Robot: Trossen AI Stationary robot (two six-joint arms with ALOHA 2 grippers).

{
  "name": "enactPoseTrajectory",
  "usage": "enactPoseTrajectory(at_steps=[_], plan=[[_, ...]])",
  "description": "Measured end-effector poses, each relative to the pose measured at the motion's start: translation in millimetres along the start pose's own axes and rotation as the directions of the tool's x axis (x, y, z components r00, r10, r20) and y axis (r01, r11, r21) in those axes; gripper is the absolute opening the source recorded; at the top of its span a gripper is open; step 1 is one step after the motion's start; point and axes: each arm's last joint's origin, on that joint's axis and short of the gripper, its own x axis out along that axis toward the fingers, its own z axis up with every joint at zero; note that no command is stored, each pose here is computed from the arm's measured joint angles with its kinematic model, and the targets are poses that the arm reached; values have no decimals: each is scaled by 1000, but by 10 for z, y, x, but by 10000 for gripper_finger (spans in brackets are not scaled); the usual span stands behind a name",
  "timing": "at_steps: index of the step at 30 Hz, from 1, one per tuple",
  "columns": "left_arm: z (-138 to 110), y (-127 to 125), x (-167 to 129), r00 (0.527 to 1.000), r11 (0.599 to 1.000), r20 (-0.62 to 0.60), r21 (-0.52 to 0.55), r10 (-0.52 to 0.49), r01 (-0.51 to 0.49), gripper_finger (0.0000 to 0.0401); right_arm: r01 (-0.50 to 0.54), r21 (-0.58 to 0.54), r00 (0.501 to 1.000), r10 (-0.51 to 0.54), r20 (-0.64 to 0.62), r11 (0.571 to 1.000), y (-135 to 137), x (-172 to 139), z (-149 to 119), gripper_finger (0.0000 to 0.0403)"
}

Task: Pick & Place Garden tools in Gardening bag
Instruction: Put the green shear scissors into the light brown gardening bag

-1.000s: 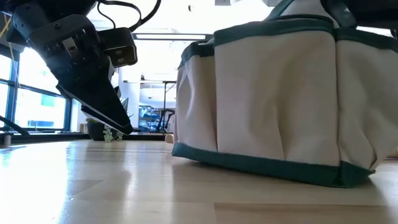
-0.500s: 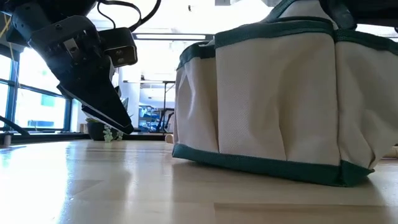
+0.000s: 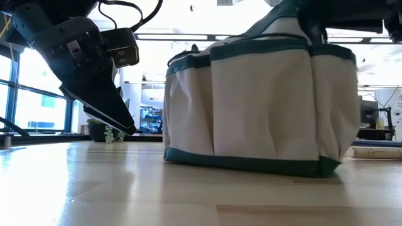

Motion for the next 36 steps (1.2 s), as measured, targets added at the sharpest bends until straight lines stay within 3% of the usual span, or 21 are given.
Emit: enactPoseTrajectory(at_steps=[17,26,36], plan=[[0,0,0,1000,1000,2,3,2,-2,161,-32,115,999,31,11,993,-88,-121,-67,55],[0,0,1,1000,1000,1,8,2,-2,161,-91,118,996,89,18,989,-37,-324,-182,57],[6,3,1,1000,1000,15,7,16,-16,161,-99,85,995,100,-5,991,-24,-331,-216,64]])
